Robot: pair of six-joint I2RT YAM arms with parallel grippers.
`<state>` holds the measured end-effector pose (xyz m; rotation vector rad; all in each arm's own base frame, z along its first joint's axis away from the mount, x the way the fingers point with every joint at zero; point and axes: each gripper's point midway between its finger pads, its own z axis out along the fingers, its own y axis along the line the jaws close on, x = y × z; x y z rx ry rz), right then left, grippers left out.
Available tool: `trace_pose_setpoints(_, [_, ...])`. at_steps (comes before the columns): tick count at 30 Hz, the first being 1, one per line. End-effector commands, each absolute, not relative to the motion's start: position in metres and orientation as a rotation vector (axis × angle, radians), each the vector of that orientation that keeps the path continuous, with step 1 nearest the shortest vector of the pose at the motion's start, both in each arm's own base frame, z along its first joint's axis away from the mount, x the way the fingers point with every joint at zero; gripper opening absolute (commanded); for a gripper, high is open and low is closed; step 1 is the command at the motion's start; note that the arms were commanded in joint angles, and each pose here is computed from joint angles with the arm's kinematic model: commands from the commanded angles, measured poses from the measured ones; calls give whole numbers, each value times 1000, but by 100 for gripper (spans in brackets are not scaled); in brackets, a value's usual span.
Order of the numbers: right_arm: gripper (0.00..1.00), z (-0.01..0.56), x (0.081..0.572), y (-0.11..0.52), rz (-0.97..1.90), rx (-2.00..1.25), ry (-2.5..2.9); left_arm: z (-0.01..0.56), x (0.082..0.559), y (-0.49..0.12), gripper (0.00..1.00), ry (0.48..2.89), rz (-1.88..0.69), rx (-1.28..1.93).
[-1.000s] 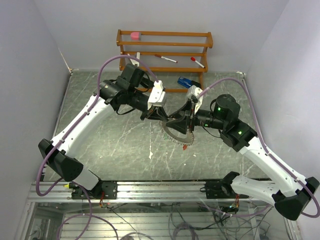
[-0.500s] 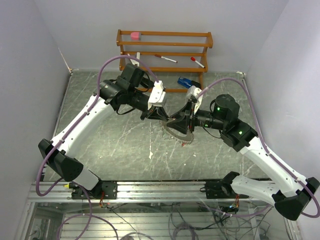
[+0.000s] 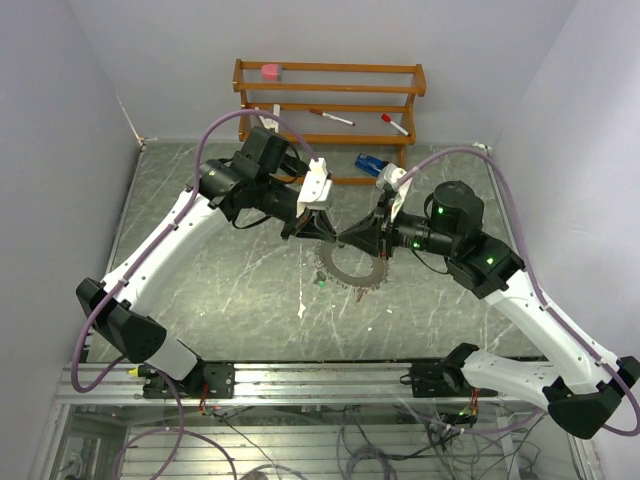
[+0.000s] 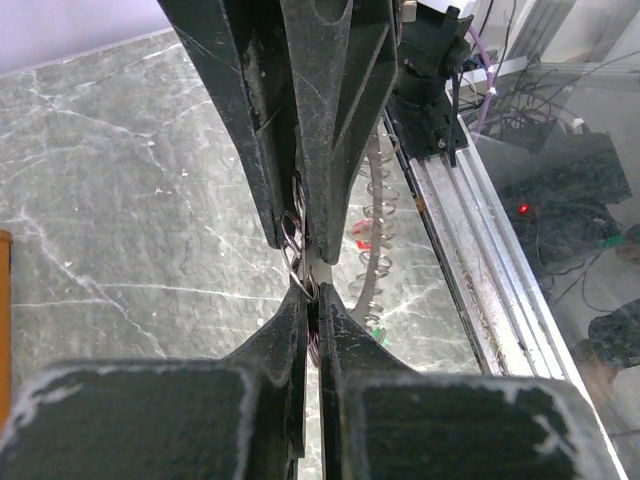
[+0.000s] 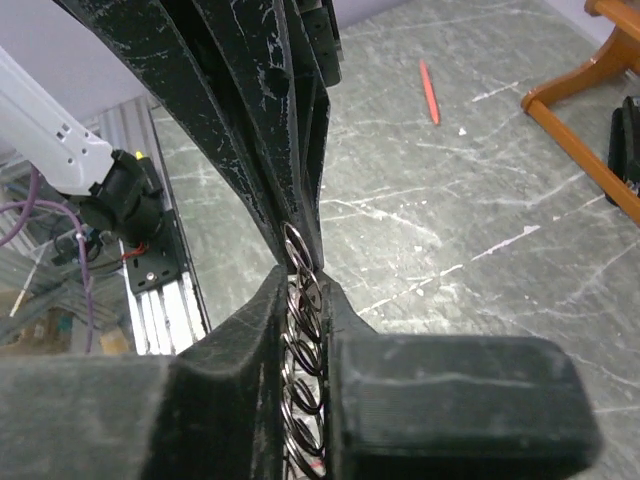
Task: Put the keys on the keyring
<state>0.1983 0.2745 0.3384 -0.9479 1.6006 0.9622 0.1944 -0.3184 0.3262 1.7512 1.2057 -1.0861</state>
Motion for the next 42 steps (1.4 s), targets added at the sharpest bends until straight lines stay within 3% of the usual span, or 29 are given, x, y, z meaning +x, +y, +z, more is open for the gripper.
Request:
trace_pose_setpoints(1, [0, 338, 203, 271, 922, -952, 1641, 347, 187, -322, 7, 1125, -1109, 1732])
trace_pose_setpoints(19, [0, 338, 200, 268, 917, -963, 1640, 351, 195, -322, 9, 1153, -1063, 1714])
trace_pose_setpoints(29, [0, 343, 207, 268, 911, -887, 1677, 350, 204, -313, 44, 1213, -951, 1720])
trace_pose_setpoints(42, [0, 348, 226, 262, 852, -755, 1749, 356, 214, -319, 47, 1285, -954, 1646])
